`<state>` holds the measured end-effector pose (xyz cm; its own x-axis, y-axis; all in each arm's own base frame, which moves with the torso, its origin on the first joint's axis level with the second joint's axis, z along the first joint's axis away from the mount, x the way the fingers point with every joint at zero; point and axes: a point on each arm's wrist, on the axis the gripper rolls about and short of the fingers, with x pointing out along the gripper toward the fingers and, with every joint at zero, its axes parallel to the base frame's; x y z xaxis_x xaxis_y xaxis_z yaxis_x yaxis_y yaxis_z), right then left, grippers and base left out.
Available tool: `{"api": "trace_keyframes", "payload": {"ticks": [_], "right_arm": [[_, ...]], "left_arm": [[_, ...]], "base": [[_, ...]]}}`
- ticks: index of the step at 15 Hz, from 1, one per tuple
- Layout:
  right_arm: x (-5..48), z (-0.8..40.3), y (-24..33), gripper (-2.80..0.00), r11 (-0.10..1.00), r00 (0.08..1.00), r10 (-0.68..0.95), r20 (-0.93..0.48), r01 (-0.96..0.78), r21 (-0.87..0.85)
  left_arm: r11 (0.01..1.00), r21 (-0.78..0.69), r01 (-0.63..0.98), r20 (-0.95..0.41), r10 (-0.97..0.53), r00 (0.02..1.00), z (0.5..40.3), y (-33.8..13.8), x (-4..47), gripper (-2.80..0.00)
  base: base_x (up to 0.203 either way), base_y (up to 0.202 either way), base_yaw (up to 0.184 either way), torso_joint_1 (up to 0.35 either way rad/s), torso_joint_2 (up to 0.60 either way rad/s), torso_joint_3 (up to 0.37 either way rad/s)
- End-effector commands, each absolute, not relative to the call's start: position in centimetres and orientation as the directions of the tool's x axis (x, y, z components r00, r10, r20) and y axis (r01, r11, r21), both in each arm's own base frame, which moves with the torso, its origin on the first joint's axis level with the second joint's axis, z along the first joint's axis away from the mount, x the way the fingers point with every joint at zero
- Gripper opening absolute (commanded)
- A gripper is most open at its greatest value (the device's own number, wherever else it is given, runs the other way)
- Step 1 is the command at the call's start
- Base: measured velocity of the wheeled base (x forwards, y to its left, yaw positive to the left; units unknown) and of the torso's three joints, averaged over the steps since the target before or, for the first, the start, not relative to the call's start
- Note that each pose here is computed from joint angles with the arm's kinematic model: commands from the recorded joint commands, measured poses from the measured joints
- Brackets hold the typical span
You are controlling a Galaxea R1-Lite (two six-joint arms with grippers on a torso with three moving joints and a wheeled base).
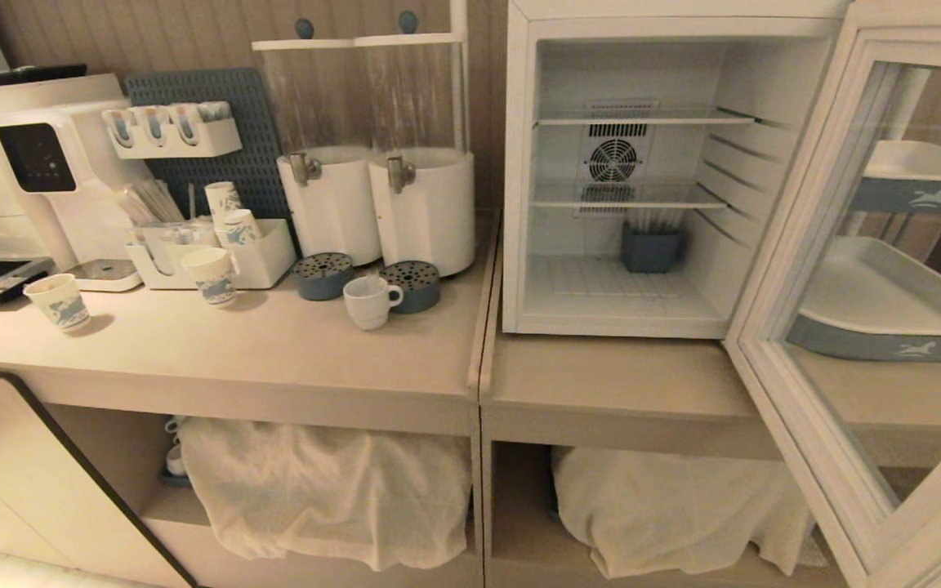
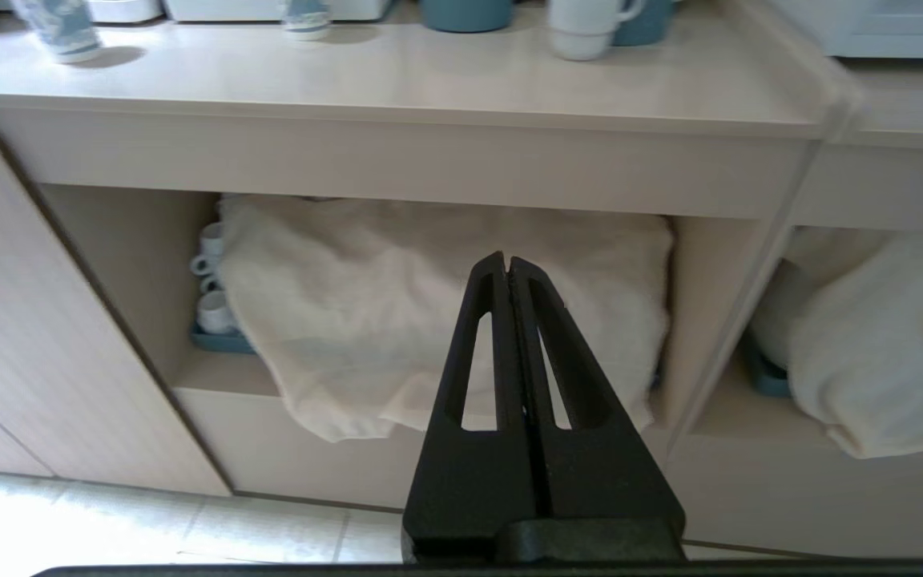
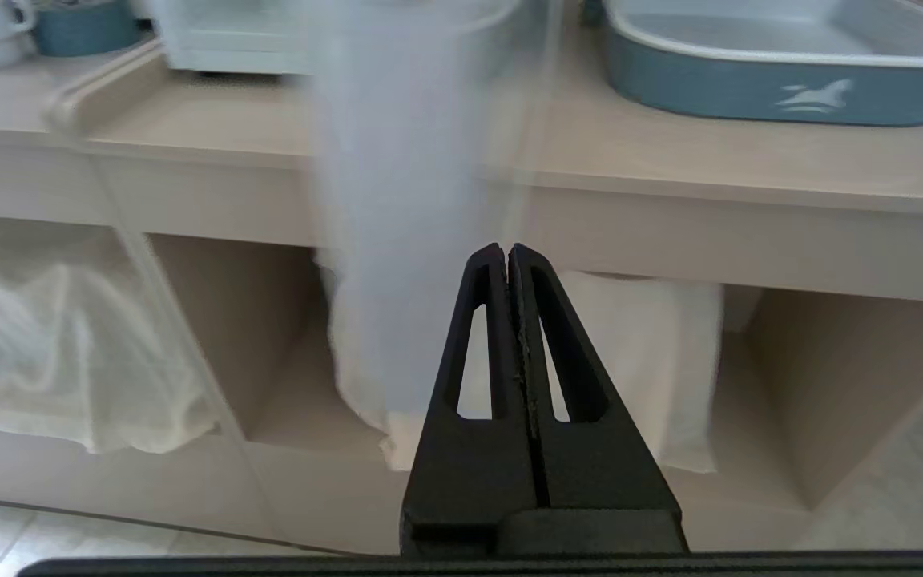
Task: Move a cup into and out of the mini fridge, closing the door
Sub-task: Close the freezer door
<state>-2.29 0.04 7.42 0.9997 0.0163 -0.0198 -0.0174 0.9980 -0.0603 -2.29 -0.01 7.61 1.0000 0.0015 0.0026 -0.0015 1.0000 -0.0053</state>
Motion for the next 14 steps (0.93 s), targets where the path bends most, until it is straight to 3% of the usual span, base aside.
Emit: {"api": "trace_keyframes", "payload": {"ticks": [1, 6, 10, 14], "right_arm": [[-2.3, 7.5, 0.0, -2.80, 0.998, 1.000, 0.017, -0.019, -0.018, -0.061], [-2.3, 7.4, 0.0, -2.80, 0.998, 0.999, 0.017, -0.028, -0.019, -0.061], [-2.3, 7.5, 0.0, -2.80, 0.999, 1.000, 0.005, -0.014, -0.006, -0.034], [-5.3, 14.3, 0.0, -2.80, 1.000, 0.982, 0.019, 0.187, -0.014, -0.025]], "left_arm": [[1.000, -0.006, -0.002, 0.003, 0.002, 1.000, 7.6, 0.0, -2.3, -2.80], [1.000, -0.006, -0.002, 0.002, 0.002, 1.000, 7.6, 0.0, -2.3, -2.80], [1.000, -0.006, -0.002, 0.003, 0.002, 1.000, 7.6, 0.0, -2.3, -2.80], [1.000, -0.006, -0.002, 0.003, 0.002, 1.000, 7.6, 0.0, -2.3, -2.80]], "base": [[0.000, -0.200, -0.007, 0.002, 0.00, 0.005], [0.000, -0.178, 0.001, 0.005, 0.00, 0.003], [0.000, -0.016, 0.001, 0.002, 0.00, -0.001], [0.000, 0.000, 0.000, 0.000, 0.00, 0.000]]}}
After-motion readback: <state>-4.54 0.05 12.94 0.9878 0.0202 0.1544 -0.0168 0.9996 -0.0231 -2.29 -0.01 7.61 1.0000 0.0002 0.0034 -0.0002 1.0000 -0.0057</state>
